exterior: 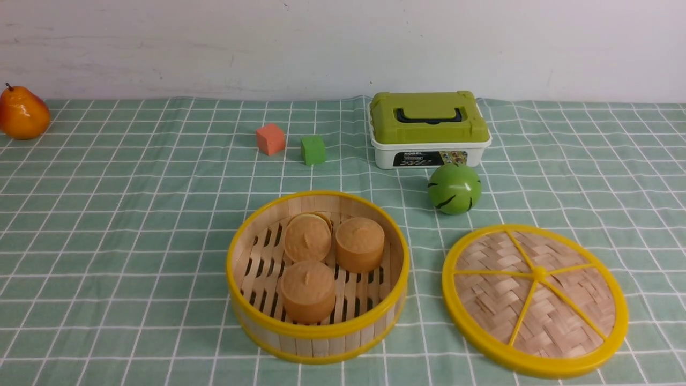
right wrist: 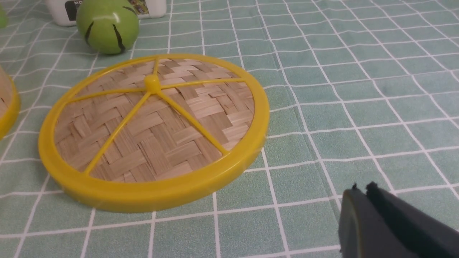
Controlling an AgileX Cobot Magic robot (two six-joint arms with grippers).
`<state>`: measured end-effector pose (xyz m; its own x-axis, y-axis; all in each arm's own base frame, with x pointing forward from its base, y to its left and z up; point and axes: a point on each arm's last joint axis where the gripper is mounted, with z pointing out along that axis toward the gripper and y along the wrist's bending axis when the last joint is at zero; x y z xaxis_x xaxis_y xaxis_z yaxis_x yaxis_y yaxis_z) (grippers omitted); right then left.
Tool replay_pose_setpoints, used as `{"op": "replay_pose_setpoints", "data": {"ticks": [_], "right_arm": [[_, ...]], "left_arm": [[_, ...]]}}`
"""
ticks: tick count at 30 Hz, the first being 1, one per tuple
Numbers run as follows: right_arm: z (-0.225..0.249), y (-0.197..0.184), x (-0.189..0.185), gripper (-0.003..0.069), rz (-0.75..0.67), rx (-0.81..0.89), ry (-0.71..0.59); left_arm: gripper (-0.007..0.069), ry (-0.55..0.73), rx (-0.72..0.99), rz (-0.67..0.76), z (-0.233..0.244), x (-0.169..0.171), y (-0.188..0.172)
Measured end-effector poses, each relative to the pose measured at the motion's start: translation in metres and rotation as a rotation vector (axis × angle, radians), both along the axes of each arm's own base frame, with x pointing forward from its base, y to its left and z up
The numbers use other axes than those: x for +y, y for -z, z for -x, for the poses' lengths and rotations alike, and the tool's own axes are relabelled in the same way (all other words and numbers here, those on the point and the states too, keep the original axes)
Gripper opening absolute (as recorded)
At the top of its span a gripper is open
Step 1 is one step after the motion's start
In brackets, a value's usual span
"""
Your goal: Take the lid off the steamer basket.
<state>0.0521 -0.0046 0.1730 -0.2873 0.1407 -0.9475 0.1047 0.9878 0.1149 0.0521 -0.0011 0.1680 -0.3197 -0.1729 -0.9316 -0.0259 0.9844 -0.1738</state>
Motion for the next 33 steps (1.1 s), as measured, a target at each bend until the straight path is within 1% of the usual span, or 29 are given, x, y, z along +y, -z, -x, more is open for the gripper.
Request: {"op": "replay_pose_setpoints", "data": {"ticks": [33], "right_arm": [[0.0,0.0,0.0,0.0039,0.001,0.0,0.0]], "left_arm": [[0.0239,0.0,0.0,0.0,0.0,0.0,0.0]]}}
